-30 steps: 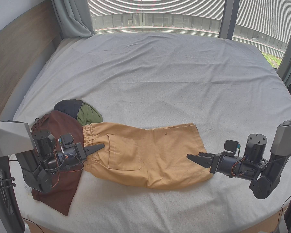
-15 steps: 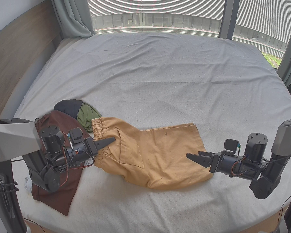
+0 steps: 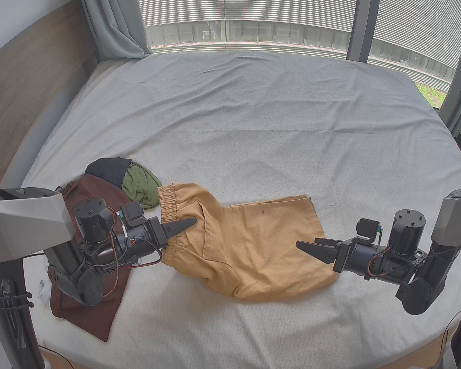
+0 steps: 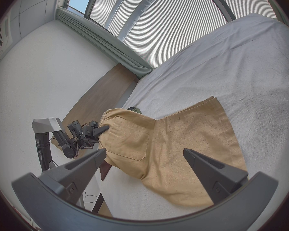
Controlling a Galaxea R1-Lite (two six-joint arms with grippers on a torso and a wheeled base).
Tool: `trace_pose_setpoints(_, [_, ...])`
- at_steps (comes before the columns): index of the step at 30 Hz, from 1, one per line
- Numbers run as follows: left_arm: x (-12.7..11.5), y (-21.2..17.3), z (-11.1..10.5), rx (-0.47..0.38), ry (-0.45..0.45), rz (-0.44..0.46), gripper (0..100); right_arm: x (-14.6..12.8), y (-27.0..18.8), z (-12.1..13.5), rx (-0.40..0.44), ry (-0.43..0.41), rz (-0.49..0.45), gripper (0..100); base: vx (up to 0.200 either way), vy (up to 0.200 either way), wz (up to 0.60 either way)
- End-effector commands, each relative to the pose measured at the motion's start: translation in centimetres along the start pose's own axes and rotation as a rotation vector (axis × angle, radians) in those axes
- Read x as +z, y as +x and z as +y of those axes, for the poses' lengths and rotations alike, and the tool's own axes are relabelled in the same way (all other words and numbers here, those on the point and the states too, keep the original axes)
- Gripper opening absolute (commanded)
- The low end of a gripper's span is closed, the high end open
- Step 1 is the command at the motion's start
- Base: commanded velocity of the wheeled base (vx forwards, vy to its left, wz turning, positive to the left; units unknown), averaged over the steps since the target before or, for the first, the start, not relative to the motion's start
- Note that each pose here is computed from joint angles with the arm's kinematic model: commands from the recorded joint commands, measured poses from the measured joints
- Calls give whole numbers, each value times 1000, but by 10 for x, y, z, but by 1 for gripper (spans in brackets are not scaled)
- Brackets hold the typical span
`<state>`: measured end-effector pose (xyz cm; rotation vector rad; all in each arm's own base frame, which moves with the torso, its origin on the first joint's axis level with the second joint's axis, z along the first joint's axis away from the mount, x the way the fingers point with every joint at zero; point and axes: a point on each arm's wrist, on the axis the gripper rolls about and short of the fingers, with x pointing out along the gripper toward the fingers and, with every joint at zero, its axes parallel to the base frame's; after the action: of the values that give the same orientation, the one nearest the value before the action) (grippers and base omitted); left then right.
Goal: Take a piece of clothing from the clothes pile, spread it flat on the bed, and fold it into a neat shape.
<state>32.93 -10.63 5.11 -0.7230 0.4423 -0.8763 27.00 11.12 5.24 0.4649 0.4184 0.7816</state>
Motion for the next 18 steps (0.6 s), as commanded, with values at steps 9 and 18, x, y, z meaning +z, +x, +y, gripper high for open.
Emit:
trace_pose_setpoints(9, [-8,33,-7,-34,-17,-9,0,4,-1,-1,-1,-6,-16,100,0,0,0])
trace_pose_setpoints(18, [-22,63,-14,-76,-64,3,0,12,-2,-7,-16,-11,-48,100,0,0,0])
